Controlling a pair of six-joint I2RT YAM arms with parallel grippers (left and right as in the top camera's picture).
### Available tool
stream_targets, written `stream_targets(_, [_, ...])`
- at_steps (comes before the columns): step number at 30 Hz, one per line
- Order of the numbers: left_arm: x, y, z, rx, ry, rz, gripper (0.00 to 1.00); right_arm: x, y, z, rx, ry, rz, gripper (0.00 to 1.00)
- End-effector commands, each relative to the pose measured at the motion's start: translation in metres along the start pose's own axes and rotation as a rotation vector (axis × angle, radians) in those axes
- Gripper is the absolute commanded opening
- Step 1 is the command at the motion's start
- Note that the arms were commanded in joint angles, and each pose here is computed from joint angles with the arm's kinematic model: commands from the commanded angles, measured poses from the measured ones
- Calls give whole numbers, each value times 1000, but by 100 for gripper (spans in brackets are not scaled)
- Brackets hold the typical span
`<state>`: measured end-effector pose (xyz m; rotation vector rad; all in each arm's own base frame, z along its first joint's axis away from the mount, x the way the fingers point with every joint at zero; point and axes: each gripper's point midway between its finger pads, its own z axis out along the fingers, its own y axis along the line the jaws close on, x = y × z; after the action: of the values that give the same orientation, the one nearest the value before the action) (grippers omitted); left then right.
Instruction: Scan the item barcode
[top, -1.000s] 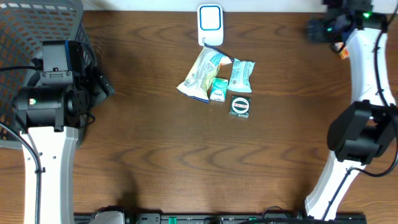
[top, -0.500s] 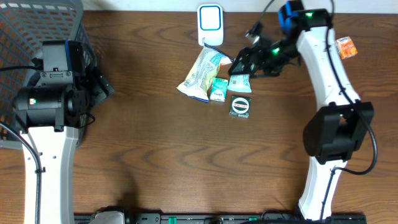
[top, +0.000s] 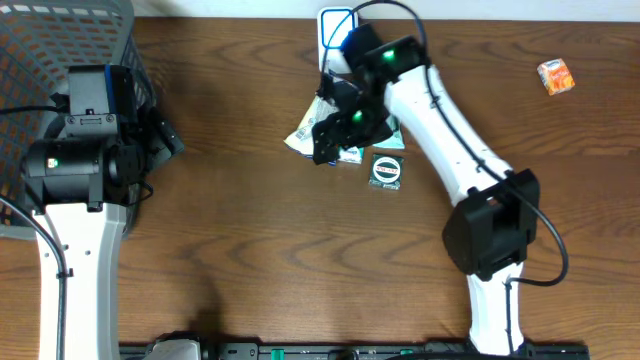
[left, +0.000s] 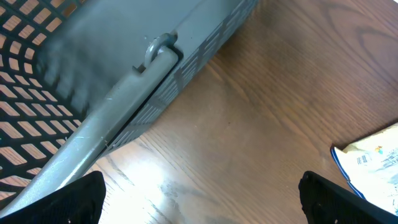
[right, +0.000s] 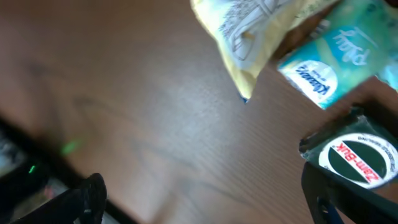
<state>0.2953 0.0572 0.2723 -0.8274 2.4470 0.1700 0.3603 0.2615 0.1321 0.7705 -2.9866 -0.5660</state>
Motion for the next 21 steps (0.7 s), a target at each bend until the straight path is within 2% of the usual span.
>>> stream_targets(1, [0,4,2,-20,1,-20,98,0,-12,4,149,-10,122,97])
stream_targets(11, [0,4,2,-20,1,-20,98,-22,-14,4,192,-104,89,99])
stream_targets(14, [0,4,2,-20,1,-20,97,-29,-32,-2,280,-141,127,91])
stream_targets(15, [0,4,2,-20,1,-20,98,-29,-40,-4,314,-150,161,82])
stream_targets(17, [0,4,2,-20,1,-20,98,-28,-53,-9,356,-162,217,71])
stream_targets(21, [0,4,2,-20,1,-20,98,-32,-64,-13,357,-181,243,67])
